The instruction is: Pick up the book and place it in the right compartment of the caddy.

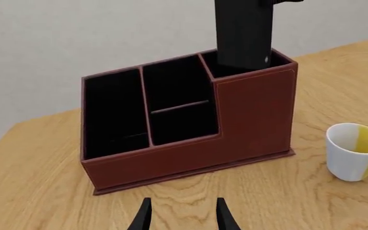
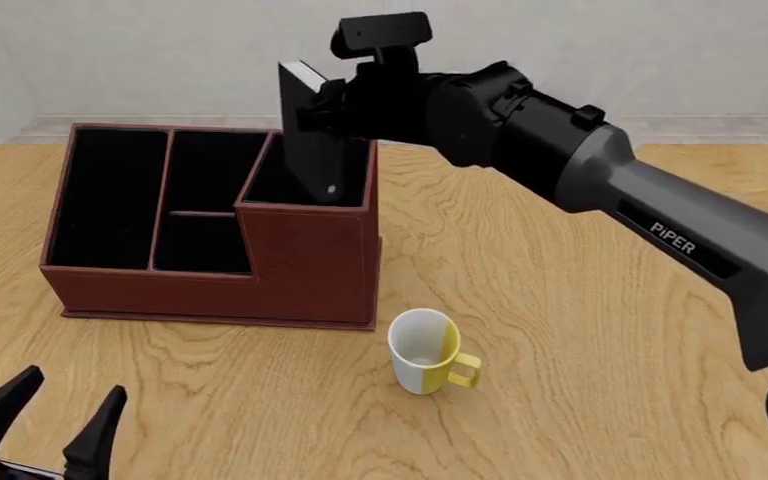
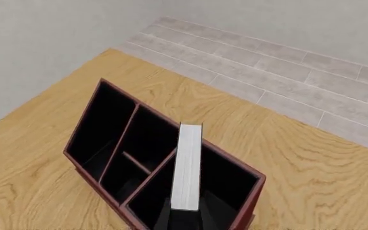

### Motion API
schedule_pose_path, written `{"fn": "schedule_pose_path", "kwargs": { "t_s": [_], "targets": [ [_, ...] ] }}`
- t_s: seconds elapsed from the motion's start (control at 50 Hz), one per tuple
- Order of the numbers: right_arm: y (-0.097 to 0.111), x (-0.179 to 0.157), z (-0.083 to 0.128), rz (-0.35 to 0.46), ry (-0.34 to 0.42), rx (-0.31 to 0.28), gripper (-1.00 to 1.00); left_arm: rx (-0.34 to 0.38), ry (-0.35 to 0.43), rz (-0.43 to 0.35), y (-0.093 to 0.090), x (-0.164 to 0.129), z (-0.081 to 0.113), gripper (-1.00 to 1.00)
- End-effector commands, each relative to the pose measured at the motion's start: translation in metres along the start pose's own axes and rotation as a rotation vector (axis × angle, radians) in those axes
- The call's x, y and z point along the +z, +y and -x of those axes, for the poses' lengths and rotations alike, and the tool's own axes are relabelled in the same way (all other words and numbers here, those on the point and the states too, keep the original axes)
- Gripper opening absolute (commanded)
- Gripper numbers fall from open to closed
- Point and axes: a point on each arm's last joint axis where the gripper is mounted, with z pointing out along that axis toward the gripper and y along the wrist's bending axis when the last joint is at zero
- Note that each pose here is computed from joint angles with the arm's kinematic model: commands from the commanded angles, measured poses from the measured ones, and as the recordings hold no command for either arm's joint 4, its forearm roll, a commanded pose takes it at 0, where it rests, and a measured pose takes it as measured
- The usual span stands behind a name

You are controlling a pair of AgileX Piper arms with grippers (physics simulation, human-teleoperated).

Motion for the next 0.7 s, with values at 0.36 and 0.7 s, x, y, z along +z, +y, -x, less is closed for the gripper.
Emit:
{"fn": "schedule_pose_path", "kwargs": {
  "t_s": [0.36, 0.7],
  "targets": [
    [0.001, 0.004, -0.009, 0.007, -0.020, 0.038, -1.00, 0.011, 0.006, 0.007, 0.001, 0.008, 0.002, 1.00],
    [-0.005, 0.017, -0.022, -0.004, -0.007, 0.048, -1.00, 0.014, 0.013, 0.011, 0.001, 0.013, 0.002, 1.00]
  ]
}}
